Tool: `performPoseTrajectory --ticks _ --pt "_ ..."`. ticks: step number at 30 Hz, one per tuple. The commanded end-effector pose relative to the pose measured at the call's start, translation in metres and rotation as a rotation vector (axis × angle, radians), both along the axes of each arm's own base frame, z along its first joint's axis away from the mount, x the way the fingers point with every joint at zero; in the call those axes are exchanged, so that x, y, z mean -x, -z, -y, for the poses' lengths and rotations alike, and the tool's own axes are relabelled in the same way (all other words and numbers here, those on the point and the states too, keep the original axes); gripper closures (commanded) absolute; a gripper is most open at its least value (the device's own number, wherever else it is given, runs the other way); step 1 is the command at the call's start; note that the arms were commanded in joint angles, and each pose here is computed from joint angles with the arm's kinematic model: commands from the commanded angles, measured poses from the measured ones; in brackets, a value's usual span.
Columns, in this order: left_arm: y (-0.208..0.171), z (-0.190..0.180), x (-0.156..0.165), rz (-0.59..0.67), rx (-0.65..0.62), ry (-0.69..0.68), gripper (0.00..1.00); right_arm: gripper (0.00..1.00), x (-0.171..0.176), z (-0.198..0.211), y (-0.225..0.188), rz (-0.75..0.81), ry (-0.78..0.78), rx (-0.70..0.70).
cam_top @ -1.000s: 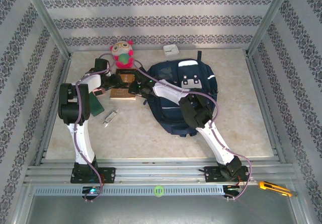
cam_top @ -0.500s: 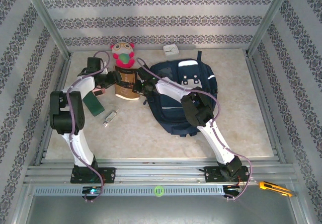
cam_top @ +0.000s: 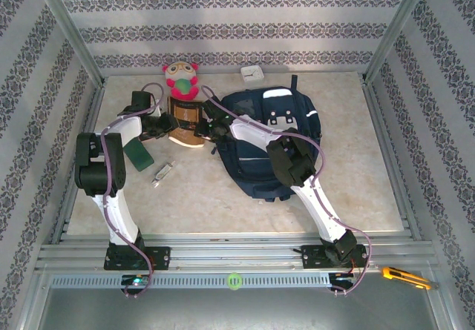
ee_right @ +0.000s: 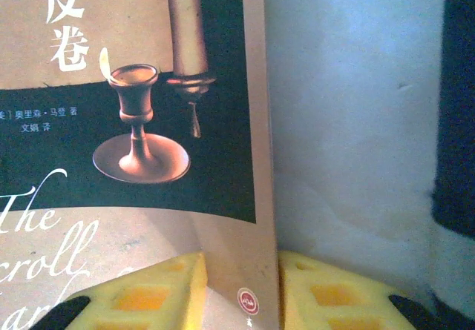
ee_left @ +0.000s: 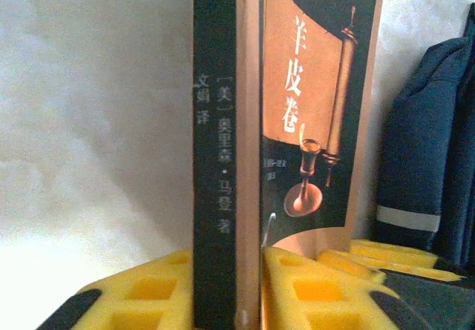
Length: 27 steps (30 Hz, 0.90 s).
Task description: Pack books, pencil case, and school supplies into a backpack
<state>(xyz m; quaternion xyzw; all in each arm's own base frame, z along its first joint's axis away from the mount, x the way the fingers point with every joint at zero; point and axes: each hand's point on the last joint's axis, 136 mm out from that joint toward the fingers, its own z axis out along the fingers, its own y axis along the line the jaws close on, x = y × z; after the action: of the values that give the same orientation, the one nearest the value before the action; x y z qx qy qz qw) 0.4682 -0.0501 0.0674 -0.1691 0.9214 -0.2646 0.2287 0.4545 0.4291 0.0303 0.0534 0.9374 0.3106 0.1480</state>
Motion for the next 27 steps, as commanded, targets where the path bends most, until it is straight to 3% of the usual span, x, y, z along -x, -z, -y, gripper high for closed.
performPoseTrajectory --ticks 1,5,12,15,16,17,18,22,27 --pt "-0.025 0.008 0.003 0.065 -0.017 0.031 0.88 0.67 0.003 -0.011 -0.039 0.062 -0.022 -0.069" --pt "-0.055 0.006 0.015 0.146 -0.054 0.039 1.00 0.58 0.003 -0.002 -0.074 0.136 -0.025 -0.074" --pt "-0.152 0.025 0.056 0.484 -0.064 0.195 1.00 0.38 0.018 0.035 -0.152 0.341 -0.041 -0.110" --pt "-0.168 0.030 0.064 0.545 -0.059 0.227 1.00 0.35 0.023 0.041 -0.161 0.379 -0.052 -0.121" --pt "-0.189 0.036 0.074 0.628 -0.050 0.270 1.00 0.34 0.025 0.046 -0.174 0.422 -0.060 -0.137" --pt "-0.221 0.048 0.092 0.760 -0.026 0.342 1.00 0.31 0.031 0.053 -0.189 0.479 -0.076 -0.161" --pt "-0.266 0.065 0.120 0.921 0.028 0.449 1.00 0.23 0.059 0.077 -0.236 0.698 -0.162 -0.212" --pt "-0.310 0.079 0.143 1.050 0.113 0.523 1.00 0.13 0.096 0.104 -0.281 0.877 -0.235 -0.247" --pt "-0.352 0.092 0.166 1.154 0.228 0.608 1.00 0.09 0.124 0.133 -0.304 0.874 -0.252 -0.350"
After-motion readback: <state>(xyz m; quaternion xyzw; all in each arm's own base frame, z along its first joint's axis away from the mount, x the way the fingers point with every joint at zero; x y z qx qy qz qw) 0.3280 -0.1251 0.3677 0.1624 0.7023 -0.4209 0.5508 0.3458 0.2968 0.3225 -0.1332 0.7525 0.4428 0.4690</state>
